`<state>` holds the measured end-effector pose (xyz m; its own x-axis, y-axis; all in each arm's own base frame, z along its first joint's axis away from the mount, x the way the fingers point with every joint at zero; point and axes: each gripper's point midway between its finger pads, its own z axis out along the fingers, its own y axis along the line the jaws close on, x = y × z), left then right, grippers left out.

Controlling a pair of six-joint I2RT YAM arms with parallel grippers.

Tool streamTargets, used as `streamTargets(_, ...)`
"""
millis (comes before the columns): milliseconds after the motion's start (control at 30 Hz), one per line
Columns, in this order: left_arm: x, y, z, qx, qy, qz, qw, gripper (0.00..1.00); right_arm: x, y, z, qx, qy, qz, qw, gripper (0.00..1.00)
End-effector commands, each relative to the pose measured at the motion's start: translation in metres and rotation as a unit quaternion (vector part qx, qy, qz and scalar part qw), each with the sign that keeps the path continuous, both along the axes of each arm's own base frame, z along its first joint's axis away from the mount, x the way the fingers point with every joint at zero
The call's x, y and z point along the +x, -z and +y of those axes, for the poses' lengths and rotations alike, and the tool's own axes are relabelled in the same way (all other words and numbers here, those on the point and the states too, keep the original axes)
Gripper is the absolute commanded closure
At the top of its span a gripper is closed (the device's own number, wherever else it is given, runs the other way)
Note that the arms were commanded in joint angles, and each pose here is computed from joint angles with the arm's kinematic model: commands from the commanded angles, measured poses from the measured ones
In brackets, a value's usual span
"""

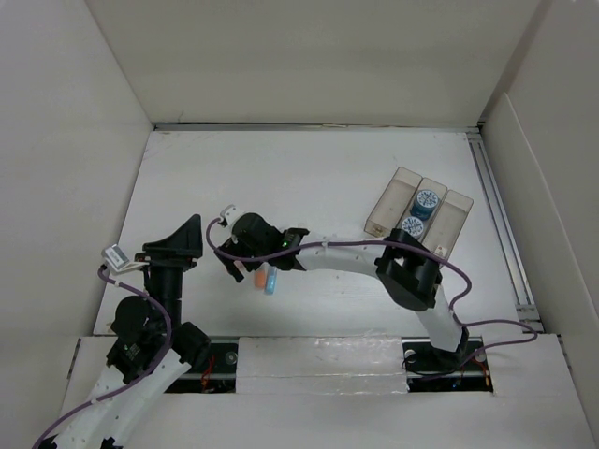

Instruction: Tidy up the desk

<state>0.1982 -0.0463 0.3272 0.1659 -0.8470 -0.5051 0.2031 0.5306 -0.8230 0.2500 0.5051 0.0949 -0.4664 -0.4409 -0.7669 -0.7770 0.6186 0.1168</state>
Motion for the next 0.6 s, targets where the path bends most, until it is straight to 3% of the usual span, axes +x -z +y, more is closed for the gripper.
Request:
streamTargets(0, -0.008, -0.025, 0.002, -0.016, 0.010, -0.031, 0.999, 0.38, -0.012, 0.007, 0.026, 0.018, -0.028, 0.013, 0.999, 0.04)
streamTargets(133, -0.010, -0.026, 0.002, -0.018, 0.012, -0.033, 0.999, 0.38, -0.003, 0.021, 0.028, 0.007, -0.010, 0.006, 1.000, 0.00)
streamTargets(567, -0.010, -0.027, 0.002, -0.015, 0.012, -0.034, 0.999, 0.38, 0.020, 0.056, 0.035, -0.003, 0.050, -0.009, 0.999, 0.01)
